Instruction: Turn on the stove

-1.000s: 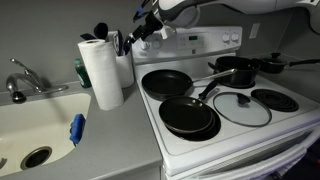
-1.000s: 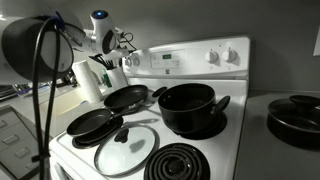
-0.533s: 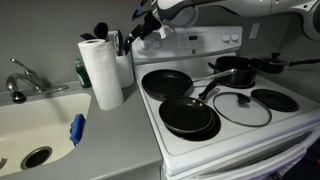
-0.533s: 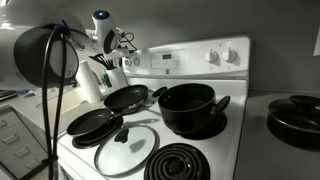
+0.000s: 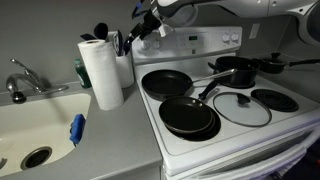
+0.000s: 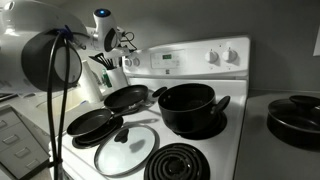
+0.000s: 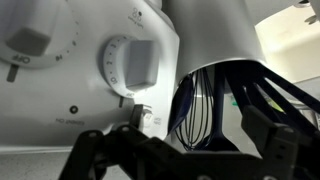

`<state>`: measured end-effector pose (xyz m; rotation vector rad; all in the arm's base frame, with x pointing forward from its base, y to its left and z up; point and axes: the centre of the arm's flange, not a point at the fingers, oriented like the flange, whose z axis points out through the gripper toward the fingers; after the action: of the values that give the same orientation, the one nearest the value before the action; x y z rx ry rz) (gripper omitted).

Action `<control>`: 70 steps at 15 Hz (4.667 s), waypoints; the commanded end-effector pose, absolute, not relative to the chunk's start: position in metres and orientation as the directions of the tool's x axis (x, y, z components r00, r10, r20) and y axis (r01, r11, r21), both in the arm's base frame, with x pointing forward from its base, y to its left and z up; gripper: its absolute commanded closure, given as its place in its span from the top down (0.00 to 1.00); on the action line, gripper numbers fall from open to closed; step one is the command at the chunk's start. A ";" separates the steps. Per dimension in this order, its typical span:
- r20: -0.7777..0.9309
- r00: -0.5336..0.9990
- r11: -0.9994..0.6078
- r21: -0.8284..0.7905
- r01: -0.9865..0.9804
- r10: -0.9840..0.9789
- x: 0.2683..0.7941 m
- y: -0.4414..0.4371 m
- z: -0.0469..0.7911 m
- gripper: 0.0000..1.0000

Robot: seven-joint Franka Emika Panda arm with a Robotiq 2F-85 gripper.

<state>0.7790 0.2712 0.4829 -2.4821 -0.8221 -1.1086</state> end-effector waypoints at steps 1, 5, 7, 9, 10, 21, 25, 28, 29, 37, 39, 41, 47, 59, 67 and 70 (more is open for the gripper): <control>0.753 0.541 -0.783 -0.056 0.620 0.374 0.799 0.276 0.490 1.00; 0.757 0.531 -0.776 -0.051 0.629 0.381 0.793 0.278 0.499 1.00; 0.762 0.523 -0.773 -0.047 0.633 0.382 0.790 0.280 0.506 1.00; 0.754 0.536 -0.777 -0.055 0.627 0.380 0.786 0.284 0.511 1.00; 0.745 0.549 -0.783 -0.058 0.619 0.378 0.785 0.286 0.512 1.00; 0.673 0.681 -0.847 -0.151 0.509 0.289 0.782 0.277 0.504 1.00; 0.660 0.690 -0.834 -0.173 0.525 0.298 0.780 0.285 0.505 1.00; 0.666 0.683 -0.831 -0.168 0.530 0.301 0.780 0.286 0.506 1.00; 0.669 0.680 -0.829 -0.170 0.532 0.300 0.780 0.286 0.506 1.00; 0.667 0.684 -0.827 -0.180 0.533 0.296 0.789 0.283 0.499 1.00; 0.668 0.683 -0.826 -0.180 0.533 0.295 0.791 0.283 0.498 1.00; 0.671 0.681 -0.825 -0.182 0.535 0.294 0.793 0.283 0.497 1.00; 0.683 0.670 -0.819 -0.185 0.543 0.291 0.800 0.284 0.492 1.00; 0.688 0.658 -0.817 -0.166 0.553 0.306 0.799 0.289 0.511 1.00; 0.685 0.662 -0.811 -0.177 0.558 0.305 0.812 0.286 0.499 1.00; 0.693 0.653 -0.807 -0.174 0.564 0.307 0.818 0.285 0.497 1.00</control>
<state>0.7825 0.2806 0.4902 -2.5261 -0.6583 -0.9498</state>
